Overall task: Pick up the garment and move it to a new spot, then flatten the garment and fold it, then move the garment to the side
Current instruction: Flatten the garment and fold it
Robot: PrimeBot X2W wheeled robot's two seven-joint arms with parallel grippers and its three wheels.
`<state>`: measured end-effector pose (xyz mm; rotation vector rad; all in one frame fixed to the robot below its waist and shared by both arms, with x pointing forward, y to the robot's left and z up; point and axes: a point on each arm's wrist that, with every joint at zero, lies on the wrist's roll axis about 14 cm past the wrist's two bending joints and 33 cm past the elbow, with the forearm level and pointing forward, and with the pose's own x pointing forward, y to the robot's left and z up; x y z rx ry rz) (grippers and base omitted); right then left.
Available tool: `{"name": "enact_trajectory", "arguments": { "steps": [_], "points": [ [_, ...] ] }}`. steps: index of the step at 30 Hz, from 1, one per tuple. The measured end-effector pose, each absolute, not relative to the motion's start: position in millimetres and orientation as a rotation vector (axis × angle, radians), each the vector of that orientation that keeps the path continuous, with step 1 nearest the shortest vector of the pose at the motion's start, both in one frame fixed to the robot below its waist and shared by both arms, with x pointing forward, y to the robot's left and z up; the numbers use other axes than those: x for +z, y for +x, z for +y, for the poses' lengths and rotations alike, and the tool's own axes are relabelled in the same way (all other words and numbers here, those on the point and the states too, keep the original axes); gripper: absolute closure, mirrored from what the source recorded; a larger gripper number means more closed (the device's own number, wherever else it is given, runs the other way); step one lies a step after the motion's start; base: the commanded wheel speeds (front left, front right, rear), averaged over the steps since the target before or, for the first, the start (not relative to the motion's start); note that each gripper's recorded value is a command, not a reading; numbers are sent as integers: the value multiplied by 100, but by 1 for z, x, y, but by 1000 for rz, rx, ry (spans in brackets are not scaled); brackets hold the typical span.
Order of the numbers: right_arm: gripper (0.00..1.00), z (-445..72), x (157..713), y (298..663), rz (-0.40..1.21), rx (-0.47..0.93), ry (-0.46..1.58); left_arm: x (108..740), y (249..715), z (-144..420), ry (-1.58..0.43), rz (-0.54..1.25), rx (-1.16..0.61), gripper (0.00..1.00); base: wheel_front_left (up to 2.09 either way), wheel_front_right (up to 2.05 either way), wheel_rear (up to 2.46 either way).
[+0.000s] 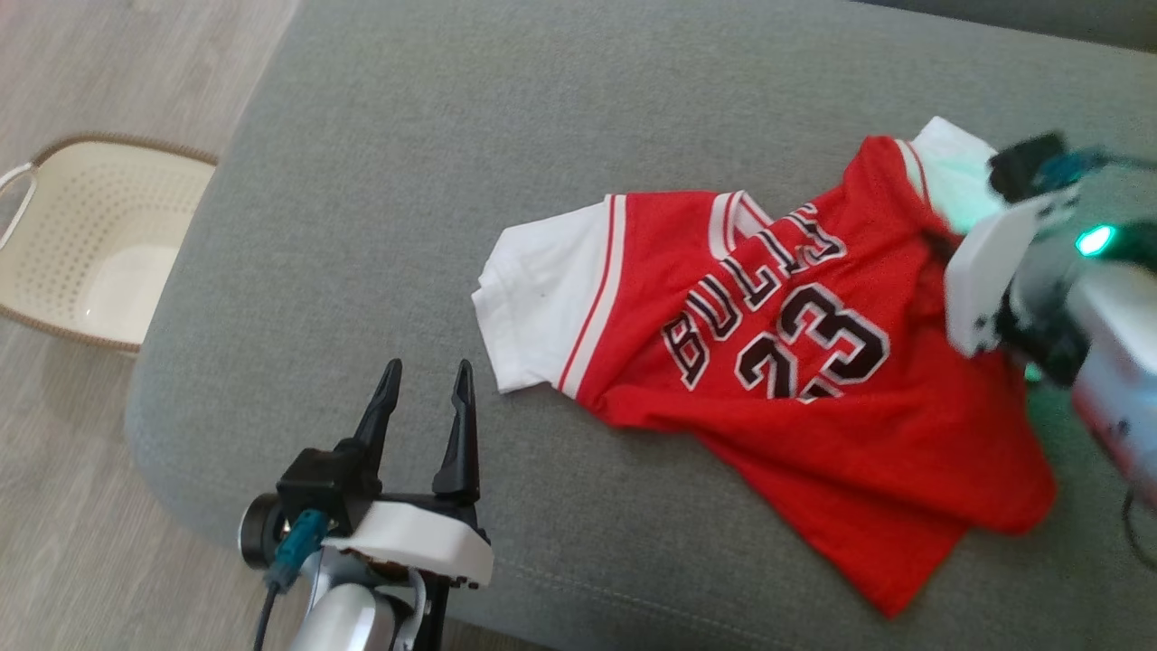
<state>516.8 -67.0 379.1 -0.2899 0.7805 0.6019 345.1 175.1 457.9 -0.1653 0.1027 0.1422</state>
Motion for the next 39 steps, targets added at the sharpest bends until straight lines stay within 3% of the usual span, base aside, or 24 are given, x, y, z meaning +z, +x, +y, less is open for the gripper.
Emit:
{"name": "enact_trajectory", "arguments": {
  "steps": [10, 26, 27, 28, 29, 30, 39],
  "points": [
    [100, -48, 466, 617, 420, 552, -437, 456, 343, 184, -151, 114, 173, 0, 0, 0, 0],
    [100, -3, 520, 669, 151, 583, -627, 452, 332, 197, -131, 137, 223, 0, 0, 0, 0],
    [74, -3, 520, 671, 149, 580, -627, 451, 332, 197, -131, 141, 222, 0, 0, 0, 0],
    [30, -4, 520, 672, 146, 578, -618, 450, 332, 197, -131, 144, 222, 0, 0, 0, 0],
    [30, -5, 519, 673, 147, 574, -613, 449, 332, 196, -131, 147, 220, 0, 0, 0, 0],
    [0, -6, 517, 673, 149, 570, -609, 448, 332, 195, -131, 149, 218, 0, 0, 0, 0],
    [0, -13, 521, 659, 89, 563, -488, 447, 346, 182, -139, 146, 166, 0, 0, 0, 0]
  ]
}}
